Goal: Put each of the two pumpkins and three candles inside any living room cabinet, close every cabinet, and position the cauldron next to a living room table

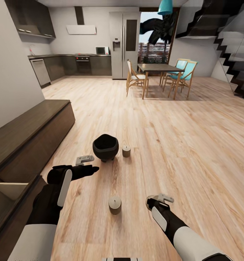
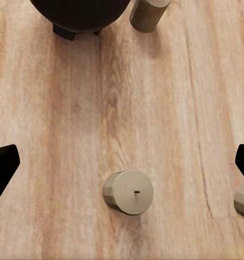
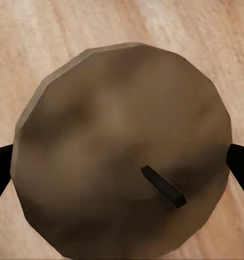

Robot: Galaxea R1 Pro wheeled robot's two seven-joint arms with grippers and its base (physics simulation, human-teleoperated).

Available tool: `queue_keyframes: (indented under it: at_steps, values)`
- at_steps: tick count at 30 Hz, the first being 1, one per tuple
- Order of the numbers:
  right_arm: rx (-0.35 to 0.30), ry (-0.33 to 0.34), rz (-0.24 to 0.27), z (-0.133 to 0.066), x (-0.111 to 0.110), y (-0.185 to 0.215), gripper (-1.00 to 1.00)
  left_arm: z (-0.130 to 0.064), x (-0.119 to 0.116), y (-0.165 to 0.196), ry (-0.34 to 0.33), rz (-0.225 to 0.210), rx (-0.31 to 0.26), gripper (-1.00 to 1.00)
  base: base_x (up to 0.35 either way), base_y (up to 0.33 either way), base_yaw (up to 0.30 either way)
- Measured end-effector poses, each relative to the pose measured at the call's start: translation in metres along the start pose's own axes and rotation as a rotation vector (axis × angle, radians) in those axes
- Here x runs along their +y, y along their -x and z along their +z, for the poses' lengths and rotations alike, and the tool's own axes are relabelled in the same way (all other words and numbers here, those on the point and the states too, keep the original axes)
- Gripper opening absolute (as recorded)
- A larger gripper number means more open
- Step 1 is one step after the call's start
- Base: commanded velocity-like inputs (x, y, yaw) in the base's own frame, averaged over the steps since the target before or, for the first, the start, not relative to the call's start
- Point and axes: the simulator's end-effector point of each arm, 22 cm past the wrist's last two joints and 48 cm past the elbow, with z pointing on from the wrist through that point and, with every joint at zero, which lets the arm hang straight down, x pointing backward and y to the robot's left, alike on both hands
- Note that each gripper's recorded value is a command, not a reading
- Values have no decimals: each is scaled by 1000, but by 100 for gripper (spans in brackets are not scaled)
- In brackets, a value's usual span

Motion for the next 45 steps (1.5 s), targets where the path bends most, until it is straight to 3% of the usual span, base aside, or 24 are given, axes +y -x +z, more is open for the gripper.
queue_keyframes:
  at_steps: [7,14,19,32,45]
  values:
    - [-28,12,6,-11,4,16,-100,-5,-3,-1,-2,0,8,100,0,0,0]
    - [-61,36,9,-24,13,39,-100,11,1,-41,3,-21,125,100,0,0,0]
    - [-34,65,-8,-37,22,45,-100,12,1,-52,4,-27,158,100,0,0,-82]
    - [-63,86,-11,-60,22,62,-100,-7,-7,-37,-2,-18,127,100,0,0,-246]
    - [-87,89,-7,-71,21,74,-100,-19,-12,-26,-9,-14,99,100,0,0,-24]
